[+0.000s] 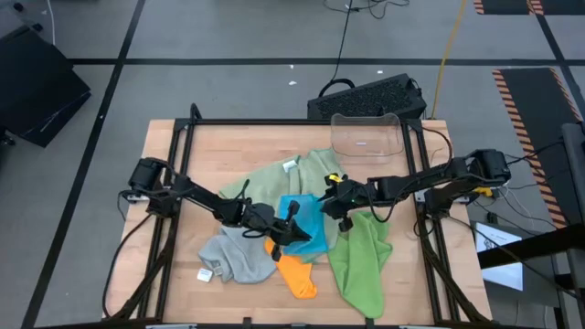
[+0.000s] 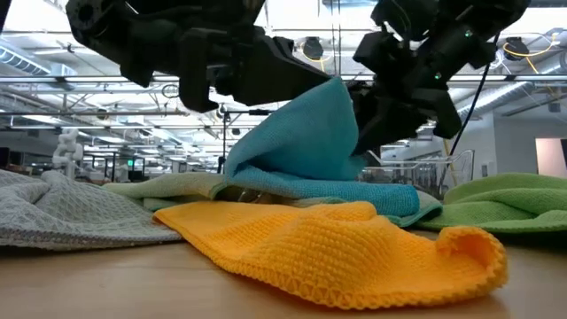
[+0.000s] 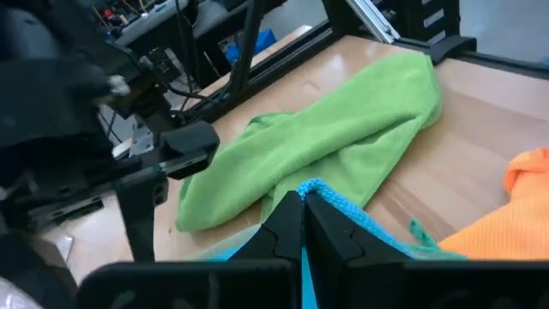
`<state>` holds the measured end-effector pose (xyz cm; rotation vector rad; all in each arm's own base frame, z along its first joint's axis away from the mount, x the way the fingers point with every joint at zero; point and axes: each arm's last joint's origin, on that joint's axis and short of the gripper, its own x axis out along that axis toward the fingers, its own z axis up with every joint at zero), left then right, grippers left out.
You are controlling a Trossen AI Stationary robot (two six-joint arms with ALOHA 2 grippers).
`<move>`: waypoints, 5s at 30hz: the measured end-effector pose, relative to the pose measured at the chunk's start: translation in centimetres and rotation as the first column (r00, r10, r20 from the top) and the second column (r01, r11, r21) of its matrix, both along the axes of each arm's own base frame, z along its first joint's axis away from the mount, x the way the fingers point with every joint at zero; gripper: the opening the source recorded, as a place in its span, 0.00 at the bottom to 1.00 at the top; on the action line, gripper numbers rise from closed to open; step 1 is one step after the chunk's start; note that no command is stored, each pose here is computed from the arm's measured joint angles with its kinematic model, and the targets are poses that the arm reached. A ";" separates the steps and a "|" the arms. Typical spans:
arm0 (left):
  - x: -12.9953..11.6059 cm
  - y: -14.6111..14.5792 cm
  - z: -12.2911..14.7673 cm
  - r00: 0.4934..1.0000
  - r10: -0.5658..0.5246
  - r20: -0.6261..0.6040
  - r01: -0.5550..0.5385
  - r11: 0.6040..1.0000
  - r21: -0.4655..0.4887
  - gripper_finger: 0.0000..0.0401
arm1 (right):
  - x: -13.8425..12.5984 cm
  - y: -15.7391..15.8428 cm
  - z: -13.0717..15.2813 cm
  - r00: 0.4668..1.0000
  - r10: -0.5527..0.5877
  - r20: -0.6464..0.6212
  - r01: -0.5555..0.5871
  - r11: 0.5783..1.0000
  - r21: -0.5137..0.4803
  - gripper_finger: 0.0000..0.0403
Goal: Fold microfiber towels
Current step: Fold the blue microfiber towel
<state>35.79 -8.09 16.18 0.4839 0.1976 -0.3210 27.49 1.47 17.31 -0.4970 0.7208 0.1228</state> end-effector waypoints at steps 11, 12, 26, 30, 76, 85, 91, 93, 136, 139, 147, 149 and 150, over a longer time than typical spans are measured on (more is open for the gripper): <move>0.4 0.3 0.9 0.995 0.101 0.003 -0.098 0.977 -0.190 0.46 | -1.7 1.3 2.0 0.998 -0.058 0.009 0.058 0.997 0.057 0.37; 0.4 0.3 1.1 0.994 0.107 0.005 -0.103 0.974 -0.203 0.49 | -1.9 1.4 1.9 0.997 -0.076 -0.007 0.076 0.994 0.081 0.37; -3.1 1.3 5.1 0.923 0.328 -0.201 -0.362 0.918 -0.161 0.53 | -3.4 4.8 -0.7 0.951 -0.265 0.161 0.206 0.928 0.310 0.37; -3.0 2.7 5.2 0.887 0.406 -0.218 -0.443 0.883 -0.155 0.48 | -3.5 4.4 -1.7 0.887 -0.427 0.177 0.351 0.871 0.345 0.37; 3.2 10.4 1.1 0.834 0.136 -0.535 -0.263 0.950 -0.168 0.02 | -3.7 1.3 -5.2 0.853 -0.521 -0.014 0.405 0.647 0.646 0.01; 3.0 8.2 3.8 0.864 0.177 -0.471 -0.235 0.970 -0.067 0.01 | -3.2 0.7 -4.6 0.844 -0.534 0.054 0.368 0.649 0.666 0.00; 2.1 7.6 6.9 0.904 0.197 -0.380 -0.238 0.969 -0.064 0.02 | -2.6 -0.1 -3.8 0.849 -0.516 0.111 0.308 0.656 0.689 0.00; 2.1 7.4 7.3 0.912 0.193 -0.361 -0.229 0.972 -0.059 0.01 | -2.3 -0.3 -3.7 0.848 -0.516 0.118 0.310 0.665 0.680 0.00; -0.9 -2.4 6.1 0.804 0.288 -0.521 -0.350 0.937 -0.022 0.47 | -4.7 5.5 -3.3 0.928 -0.372 0.016 0.293 0.756 0.586 0.25; -1.4 -4.8 4.9 0.795 0.321 -0.514 -0.348 0.936 0.046 0.47 | -4.4 6.9 -4.1 0.942 -0.331 0.052 0.243 0.783 0.573 0.26; -2.3 -9.2 1.3 0.799 0.357 -0.483 -0.275 0.933 0.234 0.57 | -3.8 10.2 -5.4 0.952 -0.281 0.121 0.189 0.851 0.490 0.41; -2.4 -10.2 0.5 0.817 0.379 -0.436 -0.257 0.914 0.313 0.62 | -3.5 10.7 -5.7 0.957 -0.264 0.118 0.178 0.859 0.480 0.45; -2.5 -10.5 0.0 0.820 0.403 -0.407 -0.257 0.894 0.366 0.65 | -3.5 10.9 -5.9 0.960 -0.257 0.114 0.175 0.863 0.474 0.46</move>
